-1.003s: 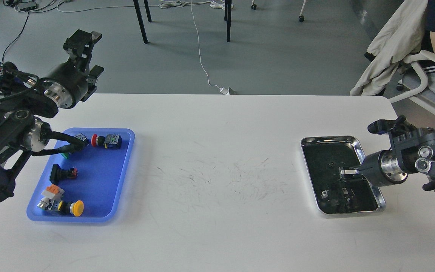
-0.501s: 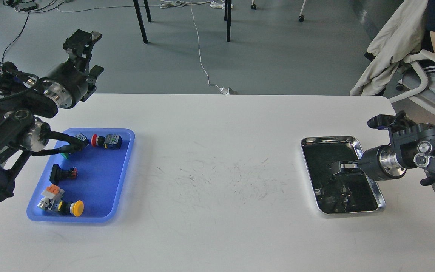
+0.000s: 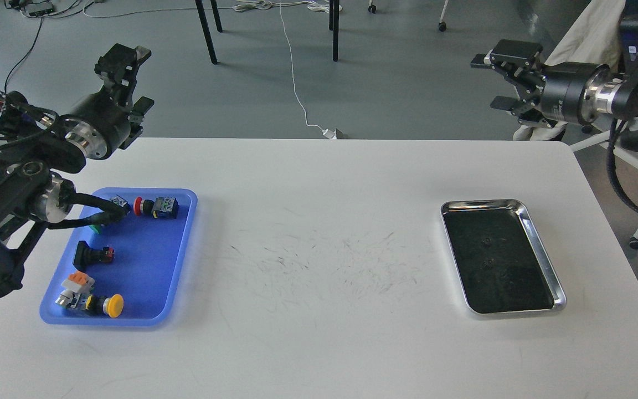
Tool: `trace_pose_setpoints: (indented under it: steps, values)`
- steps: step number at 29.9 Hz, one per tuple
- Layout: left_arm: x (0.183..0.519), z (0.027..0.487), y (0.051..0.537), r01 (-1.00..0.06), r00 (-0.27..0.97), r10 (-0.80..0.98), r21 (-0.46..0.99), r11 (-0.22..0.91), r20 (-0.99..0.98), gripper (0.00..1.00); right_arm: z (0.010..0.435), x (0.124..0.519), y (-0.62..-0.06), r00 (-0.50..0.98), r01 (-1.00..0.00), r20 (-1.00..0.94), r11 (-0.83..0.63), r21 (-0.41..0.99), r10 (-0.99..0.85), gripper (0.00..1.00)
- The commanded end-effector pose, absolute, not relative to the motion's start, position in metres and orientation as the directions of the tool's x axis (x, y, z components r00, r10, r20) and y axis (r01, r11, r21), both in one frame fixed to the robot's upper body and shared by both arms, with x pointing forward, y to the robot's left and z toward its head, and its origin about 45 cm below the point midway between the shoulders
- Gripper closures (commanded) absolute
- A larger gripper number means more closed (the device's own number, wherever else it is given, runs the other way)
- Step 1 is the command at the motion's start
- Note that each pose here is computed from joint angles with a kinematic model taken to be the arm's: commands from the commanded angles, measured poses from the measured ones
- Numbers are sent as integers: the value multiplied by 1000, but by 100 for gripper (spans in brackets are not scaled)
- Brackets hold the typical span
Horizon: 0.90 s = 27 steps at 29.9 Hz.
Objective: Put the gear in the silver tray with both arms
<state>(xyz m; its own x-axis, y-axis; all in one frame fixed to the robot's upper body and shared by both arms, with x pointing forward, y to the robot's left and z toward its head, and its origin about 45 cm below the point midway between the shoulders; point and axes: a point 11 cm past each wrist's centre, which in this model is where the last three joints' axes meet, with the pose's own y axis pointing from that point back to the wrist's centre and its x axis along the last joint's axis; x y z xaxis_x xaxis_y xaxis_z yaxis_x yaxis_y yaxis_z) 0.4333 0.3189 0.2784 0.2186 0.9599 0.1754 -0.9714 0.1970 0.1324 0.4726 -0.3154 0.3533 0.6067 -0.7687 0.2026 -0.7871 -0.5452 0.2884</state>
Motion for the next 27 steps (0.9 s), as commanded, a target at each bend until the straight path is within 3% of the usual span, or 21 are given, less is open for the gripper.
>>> trace_pose_setpoints:
  steps: [1,5,11,27]
  values:
    - [435,275,312,-971,220,964,132,201,151,3,367,481,-326,520,-838,-196,-541,68,-831,1]
    - [438,270,308,-973,204,974,127,190,103,2,317,463,-343,400,-873,-551,-487,12,-732,1]
    - [447,258,301,-979,160,987,128,159,-5,2,244,422,-345,298,-893,-689,-449,44,-661,1]
    - [455,253,297,-986,96,972,111,121,-213,2,237,415,-337,293,-877,-729,-477,51,-618,1]
